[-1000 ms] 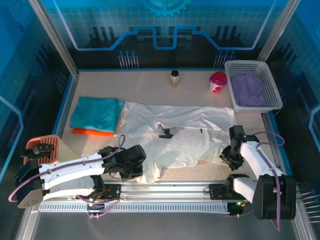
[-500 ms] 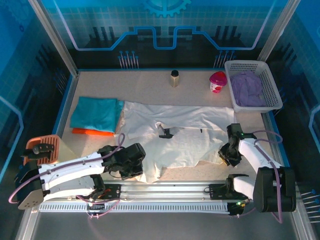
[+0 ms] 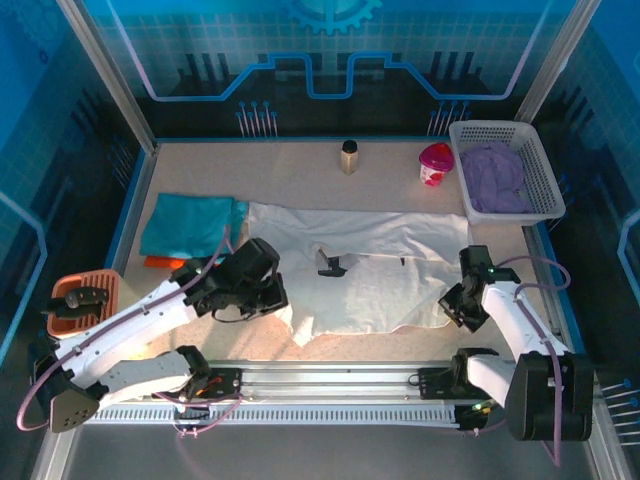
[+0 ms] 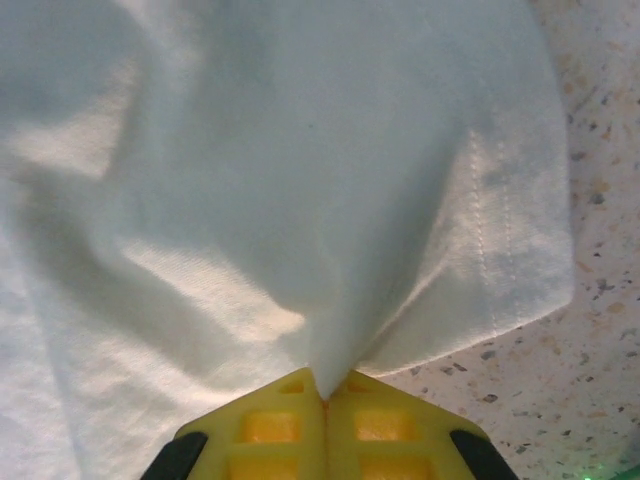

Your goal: Fold and stack the t-shirts

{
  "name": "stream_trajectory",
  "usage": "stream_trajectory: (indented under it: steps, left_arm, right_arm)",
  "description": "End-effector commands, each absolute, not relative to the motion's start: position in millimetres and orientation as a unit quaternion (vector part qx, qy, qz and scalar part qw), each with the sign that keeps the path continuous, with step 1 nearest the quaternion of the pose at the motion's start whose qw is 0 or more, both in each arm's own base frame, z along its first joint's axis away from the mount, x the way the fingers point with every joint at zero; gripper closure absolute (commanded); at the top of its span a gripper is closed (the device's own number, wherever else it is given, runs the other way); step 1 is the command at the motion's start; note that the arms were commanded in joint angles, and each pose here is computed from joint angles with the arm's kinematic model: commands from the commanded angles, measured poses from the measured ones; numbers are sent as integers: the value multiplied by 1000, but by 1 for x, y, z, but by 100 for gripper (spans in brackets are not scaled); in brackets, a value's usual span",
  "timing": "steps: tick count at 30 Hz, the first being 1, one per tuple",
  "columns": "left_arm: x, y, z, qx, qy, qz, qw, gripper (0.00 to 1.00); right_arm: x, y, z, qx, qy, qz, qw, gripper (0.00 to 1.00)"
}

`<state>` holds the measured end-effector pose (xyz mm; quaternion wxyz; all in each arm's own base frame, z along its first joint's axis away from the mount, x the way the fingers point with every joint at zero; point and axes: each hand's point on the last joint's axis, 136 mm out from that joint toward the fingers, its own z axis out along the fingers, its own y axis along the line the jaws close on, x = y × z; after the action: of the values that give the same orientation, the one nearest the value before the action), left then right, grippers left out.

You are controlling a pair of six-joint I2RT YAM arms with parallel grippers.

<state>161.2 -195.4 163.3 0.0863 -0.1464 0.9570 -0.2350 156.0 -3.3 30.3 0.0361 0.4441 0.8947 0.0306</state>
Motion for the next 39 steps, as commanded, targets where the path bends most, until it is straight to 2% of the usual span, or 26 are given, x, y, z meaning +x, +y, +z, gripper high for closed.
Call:
stream_trajectory:
  steps: [1,15,21,39]
  left_arm:
    - [169,-194,178,-99,965,-225,88,100]
    - [236,-174,215,-107,952,-245,152,100]
    - [257,-168,217,-106,950,-243,167,100]
    - [315,-154,213,-106,946,-228,205,100]
  right_arm:
    - [161,0,41,430,901,50,28,100]
    - [170,-12,60,454,885,97,35,100]
    - [192,-15,69,465,874,128,57,100]
    - [249,-31,72,461,877,118,67,100]
